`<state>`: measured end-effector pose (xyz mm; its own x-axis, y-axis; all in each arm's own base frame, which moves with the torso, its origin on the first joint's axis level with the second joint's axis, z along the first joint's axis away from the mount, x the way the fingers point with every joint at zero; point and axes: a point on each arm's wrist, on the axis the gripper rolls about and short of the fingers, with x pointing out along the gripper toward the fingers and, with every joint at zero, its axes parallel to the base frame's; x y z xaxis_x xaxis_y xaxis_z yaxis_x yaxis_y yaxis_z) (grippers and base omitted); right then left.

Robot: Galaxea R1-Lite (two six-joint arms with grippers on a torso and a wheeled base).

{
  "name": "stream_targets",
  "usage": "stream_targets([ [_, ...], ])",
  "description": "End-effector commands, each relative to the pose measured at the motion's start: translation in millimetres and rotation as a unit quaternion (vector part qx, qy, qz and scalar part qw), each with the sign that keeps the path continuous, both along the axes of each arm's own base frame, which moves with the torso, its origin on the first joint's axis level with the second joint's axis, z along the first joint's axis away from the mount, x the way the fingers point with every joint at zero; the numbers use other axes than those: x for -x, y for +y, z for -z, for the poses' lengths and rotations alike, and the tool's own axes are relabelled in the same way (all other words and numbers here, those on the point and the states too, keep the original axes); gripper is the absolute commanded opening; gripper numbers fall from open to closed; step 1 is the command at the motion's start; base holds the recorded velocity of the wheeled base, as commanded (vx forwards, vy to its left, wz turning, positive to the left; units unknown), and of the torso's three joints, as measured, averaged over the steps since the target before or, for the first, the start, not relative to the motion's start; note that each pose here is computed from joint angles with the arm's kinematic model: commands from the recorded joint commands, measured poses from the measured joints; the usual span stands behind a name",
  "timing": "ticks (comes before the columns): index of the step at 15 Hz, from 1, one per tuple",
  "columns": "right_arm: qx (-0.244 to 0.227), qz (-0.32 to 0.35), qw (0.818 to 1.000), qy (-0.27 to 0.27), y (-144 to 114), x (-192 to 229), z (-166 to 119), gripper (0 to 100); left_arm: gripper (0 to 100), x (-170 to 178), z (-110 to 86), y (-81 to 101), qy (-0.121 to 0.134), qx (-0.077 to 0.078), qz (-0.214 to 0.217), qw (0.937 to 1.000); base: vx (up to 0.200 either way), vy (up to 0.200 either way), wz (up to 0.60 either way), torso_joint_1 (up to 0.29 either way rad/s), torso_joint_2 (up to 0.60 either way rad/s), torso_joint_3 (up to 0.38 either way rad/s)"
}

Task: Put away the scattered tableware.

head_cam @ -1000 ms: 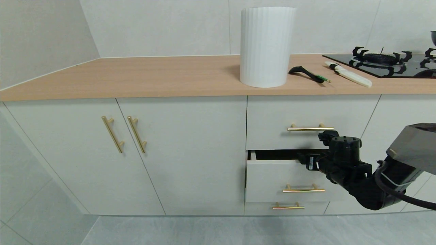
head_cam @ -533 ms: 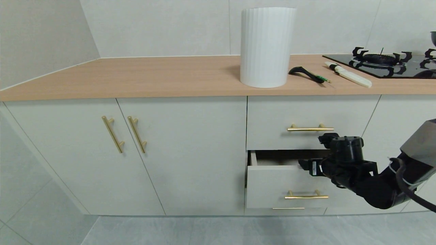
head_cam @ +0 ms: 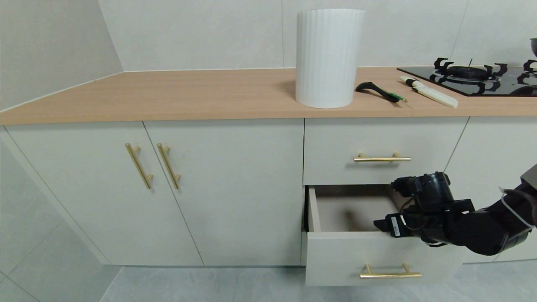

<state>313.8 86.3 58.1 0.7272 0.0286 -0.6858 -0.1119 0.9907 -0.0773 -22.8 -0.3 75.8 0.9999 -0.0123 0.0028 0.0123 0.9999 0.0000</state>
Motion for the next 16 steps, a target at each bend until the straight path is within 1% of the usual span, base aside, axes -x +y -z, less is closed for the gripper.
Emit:
stream_targets([
  [1, 0.003, -0.01, 1.0, -0.002, 0, 4, -8, 100, 100, 0, -0.1, 0.0, 0.001, 0.0, 0.0, 1.0, 0.0, 0.0, 0.0, 0.0, 0.0, 0.0],
  [4, 0.019, -0.03, 0.999, 0.04, 0, 14, -10, 100, 100, 0, 0.0, 0.0, 0.0, 0.0, 0.0, 1.0, 0.0, 0.0, 0.0, 0.0, 0.0, 0.0],
  [7, 0.046, -0.047, 0.994, 0.087, -3, 25, -11, 100, 100, 0, -0.1, 0.0, 0.001, 0.0, 0.0, 1.0, 0.0, 0.0, 0.0, 0.0, 0.0, 0.0],
  [8, 0.059, -0.061, 0.99, 0.111, -3, 32, -13, 100, 100, 0, 0.0, 0.0, 0.0, 0.0, 0.0, 1.0, 0.0, 0.0, 0.0, 0.0, 0.0, 0.0],
  [10, 0.078, -0.081, 0.984, 0.141, -2, 40, -13, 100, 100, 0, -0.1, 0.0, 0.001, 0.0, 0.0, 1.0, 0.0, 0.0, 0.0, 0.0, 0.0, 0.0],
  [12, 0.087, -0.092, 0.979, 0.158, -1, 46, -14, 100, 100, 0, -0.1, 0.0, 0.001, 0.0, 0.0, 1.0, 0.0, 0.0, 0.0, 0.0, 0.0, 0.0],
  [16, 0.094, -0.1, 0.976, 0.167, 0, 51, -16, 100, 100, 0, -0.1, 0.0, 0.001, 0.0, 0.0, 1.0, 0.0, 0.0, 0.0, 0.0, 0.0, 0.0],
])
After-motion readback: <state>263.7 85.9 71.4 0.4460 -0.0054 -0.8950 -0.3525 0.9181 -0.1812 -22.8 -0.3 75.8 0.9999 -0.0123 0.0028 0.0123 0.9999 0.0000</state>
